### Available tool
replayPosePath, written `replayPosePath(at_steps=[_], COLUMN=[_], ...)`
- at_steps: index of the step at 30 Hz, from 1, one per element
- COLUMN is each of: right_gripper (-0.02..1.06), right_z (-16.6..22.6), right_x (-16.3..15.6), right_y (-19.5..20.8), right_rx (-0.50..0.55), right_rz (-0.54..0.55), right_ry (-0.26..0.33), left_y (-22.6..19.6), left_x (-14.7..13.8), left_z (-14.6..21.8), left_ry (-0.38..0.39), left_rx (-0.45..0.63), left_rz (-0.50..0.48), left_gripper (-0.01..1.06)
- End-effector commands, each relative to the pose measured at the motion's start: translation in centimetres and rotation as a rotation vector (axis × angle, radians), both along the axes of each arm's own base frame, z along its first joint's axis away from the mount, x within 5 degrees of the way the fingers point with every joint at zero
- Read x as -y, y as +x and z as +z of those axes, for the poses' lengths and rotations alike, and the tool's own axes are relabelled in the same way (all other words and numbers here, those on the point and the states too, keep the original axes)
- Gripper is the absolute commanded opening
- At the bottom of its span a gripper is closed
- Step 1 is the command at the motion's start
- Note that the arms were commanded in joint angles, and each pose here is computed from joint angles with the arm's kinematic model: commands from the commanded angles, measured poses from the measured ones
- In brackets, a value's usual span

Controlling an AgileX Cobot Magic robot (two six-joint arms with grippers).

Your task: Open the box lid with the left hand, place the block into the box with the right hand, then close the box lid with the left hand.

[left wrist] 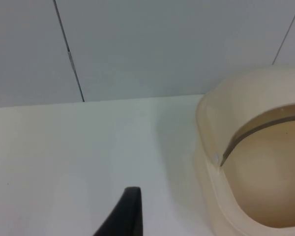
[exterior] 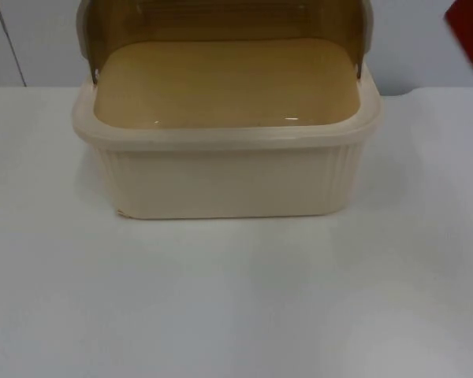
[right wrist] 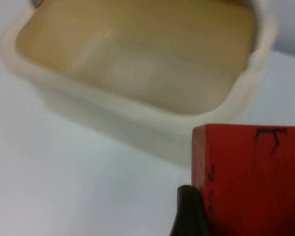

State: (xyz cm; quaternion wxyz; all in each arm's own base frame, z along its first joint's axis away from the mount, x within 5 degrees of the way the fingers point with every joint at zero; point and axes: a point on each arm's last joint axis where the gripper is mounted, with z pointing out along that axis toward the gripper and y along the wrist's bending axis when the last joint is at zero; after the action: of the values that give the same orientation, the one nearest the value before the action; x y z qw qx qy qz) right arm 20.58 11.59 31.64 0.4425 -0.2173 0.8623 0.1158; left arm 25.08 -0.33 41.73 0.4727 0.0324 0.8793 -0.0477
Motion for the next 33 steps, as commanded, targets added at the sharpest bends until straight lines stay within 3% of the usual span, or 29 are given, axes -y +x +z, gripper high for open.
replayPosePath(at_steps=[1,4,15,19,33], right_gripper=[0.00,0.00,0.00,0.00,0.00], right_z=[-1.4,-2.1,-6.1,-7.9,-11.5], right_x=[-1.3,-2.2,-6.5,-8.5,-12.1], right_y=[0.9,2.2,9.1,11.7,15.5], right_rx=[0.024,0.047,0.093,0.092,0.121], right_rz=[0.029,0.030,0.071,0.101,0.136], right_ry=[0.003,0.024,0.003,-0.031,-0.011], left_y=[0.0,0.0,0.0,0.0,0.0], left_x=[0.1,0.1,0.0,-0.1,-0.2], left_z=[-0.1,-0.1,0.0,0.0,-0.1], left_ry=[-0.018,-0.018,-0.012,0.003,0.016], left_rx=[-0.002,0.000,0.005,0.004,0.004], left_rz=[0.002,0.002,0.005,0.007,0.010], left_gripper=[1.04,1.04,1.04,1.04,1.04])
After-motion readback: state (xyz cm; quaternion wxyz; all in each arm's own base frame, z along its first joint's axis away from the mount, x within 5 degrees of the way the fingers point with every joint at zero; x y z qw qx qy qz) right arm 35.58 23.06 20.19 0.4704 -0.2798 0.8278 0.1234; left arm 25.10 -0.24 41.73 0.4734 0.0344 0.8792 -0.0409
